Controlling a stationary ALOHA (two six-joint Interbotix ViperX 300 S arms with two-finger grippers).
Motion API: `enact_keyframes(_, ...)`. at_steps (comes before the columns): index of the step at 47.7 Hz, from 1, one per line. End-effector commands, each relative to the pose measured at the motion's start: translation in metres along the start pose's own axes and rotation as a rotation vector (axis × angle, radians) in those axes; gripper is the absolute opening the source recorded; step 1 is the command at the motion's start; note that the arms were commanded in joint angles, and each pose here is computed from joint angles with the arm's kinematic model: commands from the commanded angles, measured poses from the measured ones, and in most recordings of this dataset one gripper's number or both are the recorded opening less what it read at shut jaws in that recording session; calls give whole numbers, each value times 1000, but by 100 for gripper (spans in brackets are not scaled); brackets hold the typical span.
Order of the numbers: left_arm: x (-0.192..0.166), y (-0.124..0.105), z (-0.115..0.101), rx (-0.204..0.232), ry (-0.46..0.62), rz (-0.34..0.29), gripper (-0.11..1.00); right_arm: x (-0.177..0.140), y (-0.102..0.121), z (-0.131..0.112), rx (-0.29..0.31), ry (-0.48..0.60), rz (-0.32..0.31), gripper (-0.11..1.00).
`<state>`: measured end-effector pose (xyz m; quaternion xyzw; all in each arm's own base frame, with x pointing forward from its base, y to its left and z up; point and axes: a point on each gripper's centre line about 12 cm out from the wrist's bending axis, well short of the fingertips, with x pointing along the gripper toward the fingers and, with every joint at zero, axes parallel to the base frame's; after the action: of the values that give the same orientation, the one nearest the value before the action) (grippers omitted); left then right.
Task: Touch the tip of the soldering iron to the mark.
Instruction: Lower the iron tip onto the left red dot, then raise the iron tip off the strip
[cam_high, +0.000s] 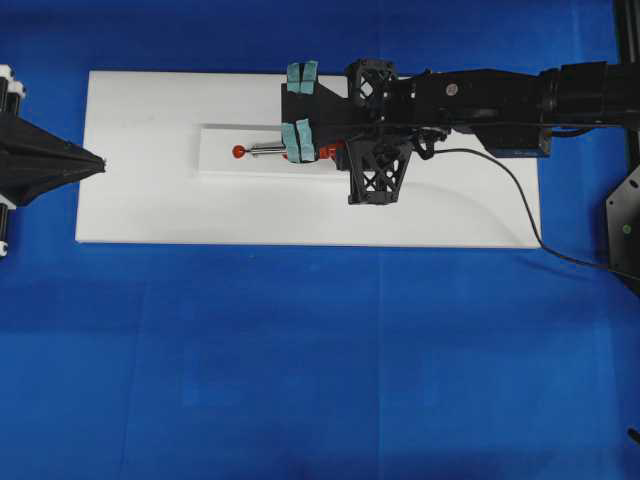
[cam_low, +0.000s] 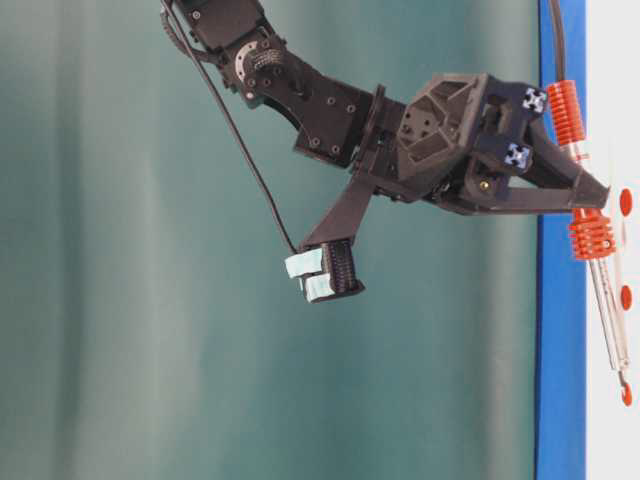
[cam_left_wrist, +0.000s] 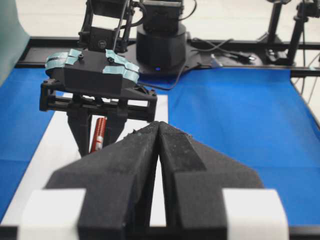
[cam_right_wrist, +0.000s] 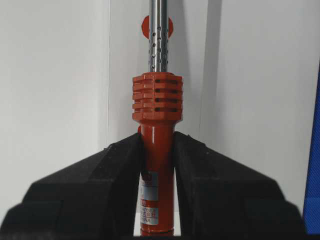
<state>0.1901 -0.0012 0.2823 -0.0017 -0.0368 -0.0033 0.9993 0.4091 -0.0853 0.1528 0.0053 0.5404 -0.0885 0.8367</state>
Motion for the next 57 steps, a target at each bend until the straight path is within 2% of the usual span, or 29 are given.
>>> enact_keyframes(1,1,0,3,3,-9,1,0,-11,-1,12,1,-47,-1,6)
enact_keyframes(26,1,0,4,2,-12,1,0,-16,-1,15,5,-50,-2,6)
enact_keyframes(49,1,0,3,-3,-9,1,0,-91,-12,41,3,-116,-43,6)
enact_keyframes(57,1,0,4,-3,-11,1,0,-106,-14,44,-4,-133,-57,6)
